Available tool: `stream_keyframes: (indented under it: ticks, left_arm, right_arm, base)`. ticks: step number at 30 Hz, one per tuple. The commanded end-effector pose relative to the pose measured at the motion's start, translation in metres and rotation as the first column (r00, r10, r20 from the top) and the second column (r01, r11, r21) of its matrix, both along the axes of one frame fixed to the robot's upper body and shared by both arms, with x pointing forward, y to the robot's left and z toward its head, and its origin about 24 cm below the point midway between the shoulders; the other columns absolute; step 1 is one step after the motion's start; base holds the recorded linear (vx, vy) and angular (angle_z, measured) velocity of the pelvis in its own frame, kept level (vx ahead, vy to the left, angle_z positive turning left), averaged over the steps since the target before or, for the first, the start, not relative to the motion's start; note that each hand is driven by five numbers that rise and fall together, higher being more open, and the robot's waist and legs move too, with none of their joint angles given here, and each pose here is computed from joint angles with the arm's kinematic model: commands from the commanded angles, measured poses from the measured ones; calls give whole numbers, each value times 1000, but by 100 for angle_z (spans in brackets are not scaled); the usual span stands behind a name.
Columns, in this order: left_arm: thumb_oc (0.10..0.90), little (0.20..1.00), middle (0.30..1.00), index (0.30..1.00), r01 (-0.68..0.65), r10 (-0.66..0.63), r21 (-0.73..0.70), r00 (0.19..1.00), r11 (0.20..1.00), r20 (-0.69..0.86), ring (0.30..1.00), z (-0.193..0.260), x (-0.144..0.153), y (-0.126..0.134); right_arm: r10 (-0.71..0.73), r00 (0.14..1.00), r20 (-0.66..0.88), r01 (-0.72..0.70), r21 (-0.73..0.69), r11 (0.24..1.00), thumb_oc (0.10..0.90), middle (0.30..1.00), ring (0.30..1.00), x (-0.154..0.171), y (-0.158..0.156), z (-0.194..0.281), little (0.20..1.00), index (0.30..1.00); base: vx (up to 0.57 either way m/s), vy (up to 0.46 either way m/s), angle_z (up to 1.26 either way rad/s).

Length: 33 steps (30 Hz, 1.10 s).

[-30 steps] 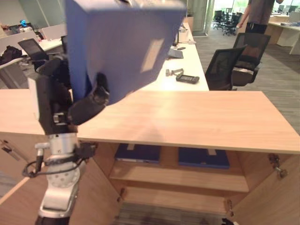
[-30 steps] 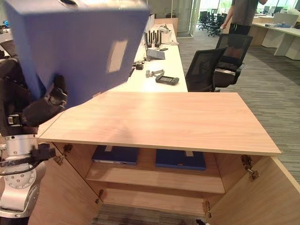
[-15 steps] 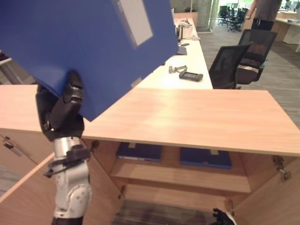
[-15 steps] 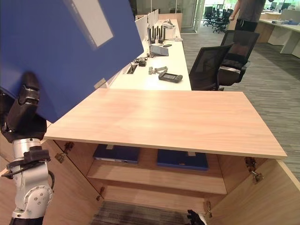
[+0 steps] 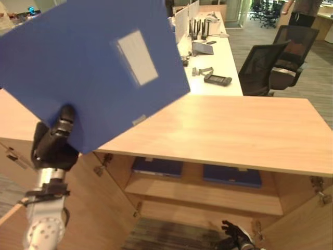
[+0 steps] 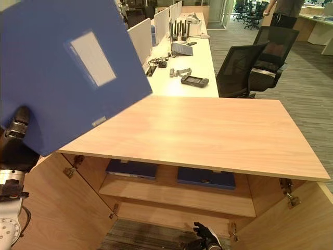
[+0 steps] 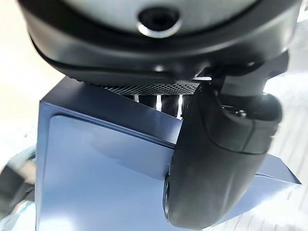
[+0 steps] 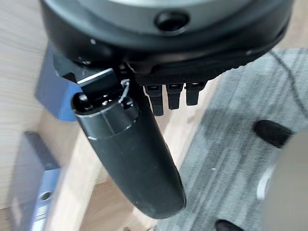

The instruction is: Put the empty folder in the office cabinet

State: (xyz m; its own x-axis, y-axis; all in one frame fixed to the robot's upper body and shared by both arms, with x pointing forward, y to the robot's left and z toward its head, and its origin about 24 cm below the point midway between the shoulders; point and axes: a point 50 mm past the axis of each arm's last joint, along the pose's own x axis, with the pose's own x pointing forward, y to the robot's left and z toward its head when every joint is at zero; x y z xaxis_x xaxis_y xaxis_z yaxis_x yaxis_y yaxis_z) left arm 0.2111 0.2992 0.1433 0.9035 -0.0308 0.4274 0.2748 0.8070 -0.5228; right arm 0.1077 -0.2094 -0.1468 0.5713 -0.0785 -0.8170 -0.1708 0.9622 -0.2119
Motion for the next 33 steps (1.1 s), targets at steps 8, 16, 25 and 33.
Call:
stream_keyframes:
  ticks: [8,16,25,33]
  left_arm:
    - [400,300,300,300,362,-507,423,806,830,306,300,100,8,-86]
    - [400,300,300,300,500,-671,494,692,712,267,300,110,7,-118]
    - [400,300,300,300,651,-821,567,566,505,81,300,103,9,-151]
    - [400,300,300,300,576,-712,560,702,595,34,300,80,15,-125]
  right_arm:
    - [128,975,180,-145,84,986,800,900,900,49,35,17,900,900]
    - [183,969,166,-199,86,976,800,900,900,47,40,16,900,900]
    - [203,973,107,-207,27,978,800,900,900,45,32,10,900,900]
    - [162,978,130,-174,85,981,800,900,900,43,36,12,900,900]
  base:
    - [-3,2,-3]
    - [-5,11,-7]
    - [-4,7,-3]
    - [-6,10,-4]
